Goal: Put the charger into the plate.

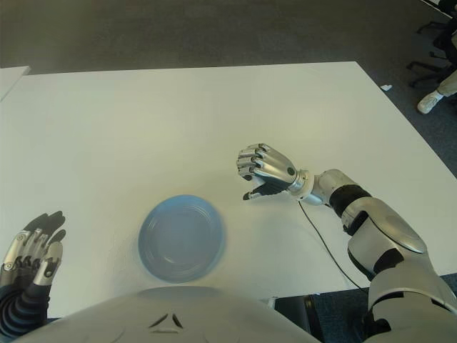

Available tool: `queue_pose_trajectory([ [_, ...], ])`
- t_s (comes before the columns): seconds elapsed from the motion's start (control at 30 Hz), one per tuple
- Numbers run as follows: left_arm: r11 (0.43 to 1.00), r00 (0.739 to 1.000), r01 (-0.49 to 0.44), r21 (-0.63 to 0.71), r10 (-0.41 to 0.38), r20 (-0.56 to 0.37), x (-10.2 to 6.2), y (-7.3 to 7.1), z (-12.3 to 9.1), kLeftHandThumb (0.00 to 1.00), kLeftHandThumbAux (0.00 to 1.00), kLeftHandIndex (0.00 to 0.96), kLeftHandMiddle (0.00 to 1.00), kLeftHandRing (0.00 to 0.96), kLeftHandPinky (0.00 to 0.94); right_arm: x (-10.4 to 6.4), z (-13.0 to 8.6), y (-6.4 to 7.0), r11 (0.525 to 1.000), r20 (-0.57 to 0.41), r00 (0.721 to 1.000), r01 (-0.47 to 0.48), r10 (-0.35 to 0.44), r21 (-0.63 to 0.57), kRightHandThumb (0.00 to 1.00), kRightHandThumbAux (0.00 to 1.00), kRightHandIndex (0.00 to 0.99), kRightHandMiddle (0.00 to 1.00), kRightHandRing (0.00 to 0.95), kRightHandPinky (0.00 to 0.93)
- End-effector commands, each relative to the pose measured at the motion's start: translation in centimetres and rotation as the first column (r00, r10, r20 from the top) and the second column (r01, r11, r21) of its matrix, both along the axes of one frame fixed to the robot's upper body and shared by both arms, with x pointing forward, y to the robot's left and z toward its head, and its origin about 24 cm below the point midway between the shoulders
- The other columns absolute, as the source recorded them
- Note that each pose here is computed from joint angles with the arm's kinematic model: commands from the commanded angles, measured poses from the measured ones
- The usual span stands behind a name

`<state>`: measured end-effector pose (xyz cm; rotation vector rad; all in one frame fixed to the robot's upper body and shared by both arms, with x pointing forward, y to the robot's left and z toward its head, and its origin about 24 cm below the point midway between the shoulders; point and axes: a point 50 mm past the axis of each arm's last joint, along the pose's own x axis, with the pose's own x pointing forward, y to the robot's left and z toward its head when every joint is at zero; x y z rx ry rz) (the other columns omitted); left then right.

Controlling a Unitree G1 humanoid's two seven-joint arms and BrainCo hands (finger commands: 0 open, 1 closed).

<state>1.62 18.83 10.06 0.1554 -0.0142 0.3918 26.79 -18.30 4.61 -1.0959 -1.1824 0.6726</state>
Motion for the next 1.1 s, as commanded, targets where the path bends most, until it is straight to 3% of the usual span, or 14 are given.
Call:
queue_pose_trajectory([
  [0.03,0.998,1.0,0.018,0.057,-0.019,0.008,0.3,-0.2,-0.1,0.069,0.574,0.164,0.177,0.134,0.097,0.3,0.8,0.3,1.0,-0.007,1.0,-0.012,0.012,0.0,0.327,0.785,0.803,0.888,0.877,0.881],
  [0.3,0.992,1.0,0.028,0.119,-0.028,0.0,0.5,-0.4,-0.1,0.009,0.53,0.136,0.157,0.109,0.062,0.2,1.0,0.5,1.0,-0.04,0.999,-0.024,0.023,-0.016,0.368,0.778,0.8,0.889,0.876,0.884],
  [0.8,0.988,0.999,0.045,0.147,-0.046,0.001,0.5,-0.3,-0.4,0.0,0.448,0.123,0.156,0.098,0.042,-0.1,1.2,1.0,0.999,-0.059,0.998,-0.038,0.037,-0.021,0.394,0.774,0.796,0.888,0.876,0.881],
  [1.1,0.983,0.994,0.093,0.158,-0.1,0.034,0.7,-0.1,-0.7,0.033,0.425,0.113,0.136,0.089,0.063,-1.8,0.3,4.3,0.993,-0.078,0.99,-0.117,0.117,0.013,0.406,0.775,0.803,0.895,0.882,0.892],
])
